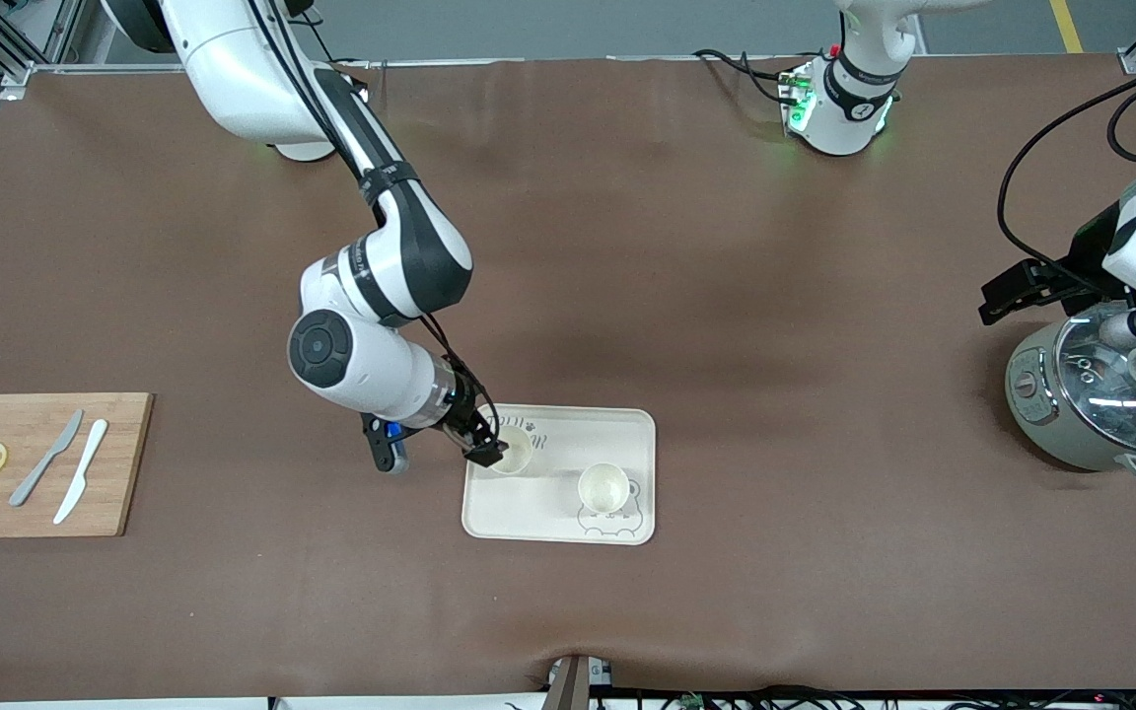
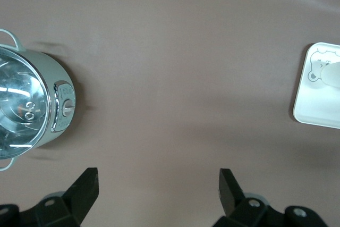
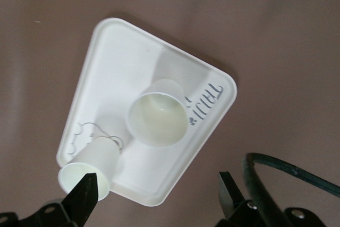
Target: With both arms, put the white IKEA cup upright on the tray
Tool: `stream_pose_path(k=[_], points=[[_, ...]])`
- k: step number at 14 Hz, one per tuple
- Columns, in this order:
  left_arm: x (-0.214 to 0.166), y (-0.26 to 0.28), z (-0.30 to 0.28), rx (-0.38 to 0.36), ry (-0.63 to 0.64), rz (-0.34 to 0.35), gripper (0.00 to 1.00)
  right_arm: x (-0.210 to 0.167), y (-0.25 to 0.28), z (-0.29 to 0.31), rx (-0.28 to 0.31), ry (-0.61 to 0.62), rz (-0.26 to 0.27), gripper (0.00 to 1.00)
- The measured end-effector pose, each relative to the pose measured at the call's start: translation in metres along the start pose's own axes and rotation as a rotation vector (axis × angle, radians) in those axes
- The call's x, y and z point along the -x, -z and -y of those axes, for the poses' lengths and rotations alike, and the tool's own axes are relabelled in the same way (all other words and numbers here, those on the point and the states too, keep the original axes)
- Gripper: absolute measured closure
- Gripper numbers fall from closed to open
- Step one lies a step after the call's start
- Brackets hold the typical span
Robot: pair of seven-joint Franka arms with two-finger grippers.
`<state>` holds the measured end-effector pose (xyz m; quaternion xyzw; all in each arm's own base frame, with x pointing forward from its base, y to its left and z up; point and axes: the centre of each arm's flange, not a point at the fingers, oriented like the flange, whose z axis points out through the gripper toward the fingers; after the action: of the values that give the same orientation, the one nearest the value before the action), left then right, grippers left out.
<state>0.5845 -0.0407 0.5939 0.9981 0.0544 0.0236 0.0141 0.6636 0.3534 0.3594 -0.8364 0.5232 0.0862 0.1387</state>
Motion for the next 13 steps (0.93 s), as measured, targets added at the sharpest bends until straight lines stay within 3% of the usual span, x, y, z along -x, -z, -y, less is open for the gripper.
stream_pose_path(k=[4,7,8,10,13], points=[[-0.008,0.007,0.002,-0.024,-0.013,-0.026,0.00,-0.031,0.039,0.007,-0.017,0.048,-0.054,0.00],[-0.018,0.001,0.001,-0.020,-0.038,-0.031,0.00,-0.047,0.076,0.005,-0.016,0.099,-0.175,0.00],[-0.021,-0.001,0.001,-0.018,-0.040,-0.038,0.00,-0.049,0.088,0.005,-0.024,0.105,-0.194,0.00],[-0.026,-0.005,0.001,-0.016,-0.040,-0.048,0.00,-0.056,0.111,0.003,-0.032,0.140,-0.204,0.00],[-0.031,-0.009,0.000,-0.013,-0.041,-0.054,0.00,-0.073,0.136,-0.011,0.035,0.202,-0.189,0.00]])
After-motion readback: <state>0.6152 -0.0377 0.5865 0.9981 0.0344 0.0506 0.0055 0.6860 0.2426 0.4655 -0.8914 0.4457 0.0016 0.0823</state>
